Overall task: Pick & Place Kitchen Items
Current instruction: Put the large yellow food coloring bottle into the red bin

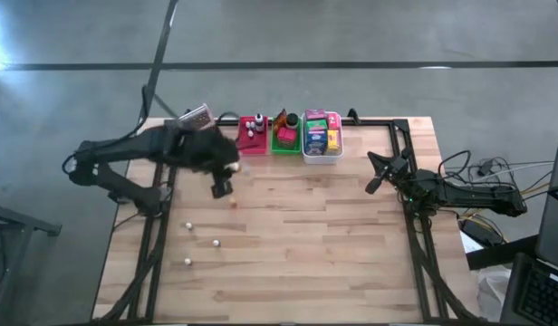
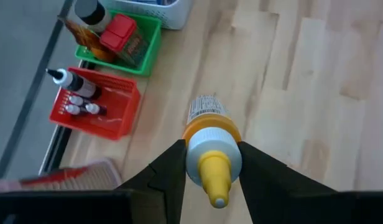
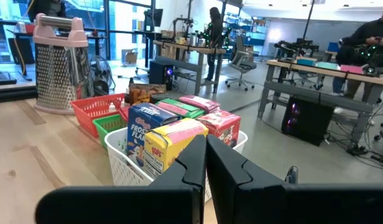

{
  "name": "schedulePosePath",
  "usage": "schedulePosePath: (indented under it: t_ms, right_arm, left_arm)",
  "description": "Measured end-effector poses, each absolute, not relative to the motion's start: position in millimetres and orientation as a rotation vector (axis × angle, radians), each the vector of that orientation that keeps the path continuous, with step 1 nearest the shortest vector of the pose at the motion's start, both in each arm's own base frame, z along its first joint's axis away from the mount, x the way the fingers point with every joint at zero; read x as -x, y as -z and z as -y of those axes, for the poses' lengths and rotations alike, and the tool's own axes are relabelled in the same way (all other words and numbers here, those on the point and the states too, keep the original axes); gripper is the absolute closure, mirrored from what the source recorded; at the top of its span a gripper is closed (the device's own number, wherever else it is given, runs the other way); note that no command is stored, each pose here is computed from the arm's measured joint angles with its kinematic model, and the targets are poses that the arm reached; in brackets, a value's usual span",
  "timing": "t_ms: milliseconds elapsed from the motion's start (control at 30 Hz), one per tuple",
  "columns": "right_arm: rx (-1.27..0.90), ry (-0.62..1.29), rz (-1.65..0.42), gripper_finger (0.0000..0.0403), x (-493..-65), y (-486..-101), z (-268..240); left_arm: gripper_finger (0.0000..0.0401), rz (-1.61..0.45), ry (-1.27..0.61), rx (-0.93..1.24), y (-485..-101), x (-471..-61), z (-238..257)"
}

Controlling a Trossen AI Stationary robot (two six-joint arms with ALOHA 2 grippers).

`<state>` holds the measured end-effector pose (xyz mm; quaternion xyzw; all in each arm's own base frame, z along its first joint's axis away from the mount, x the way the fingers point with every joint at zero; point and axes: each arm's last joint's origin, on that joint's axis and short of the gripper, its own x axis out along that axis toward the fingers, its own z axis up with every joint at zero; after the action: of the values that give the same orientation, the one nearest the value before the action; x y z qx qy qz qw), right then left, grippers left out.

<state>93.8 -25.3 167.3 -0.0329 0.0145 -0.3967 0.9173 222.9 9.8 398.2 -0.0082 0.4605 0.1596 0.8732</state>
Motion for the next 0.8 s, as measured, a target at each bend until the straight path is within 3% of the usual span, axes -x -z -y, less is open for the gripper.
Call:
schedulePosePath:
  t_ms: [433,800]
  right_arm:
    - [0.068,0.816,-0.029,0.0394,-94,-167,25]
    - [0.068,0.816,-0.030,0.0394,-94,-167,25]
  left_arm:
    - [0.0266,-1.050,-0.286,-0.018,-403,-288,-99]
    - [0.0265,-1.189,-0.344,0.003,-388,-314,-168]
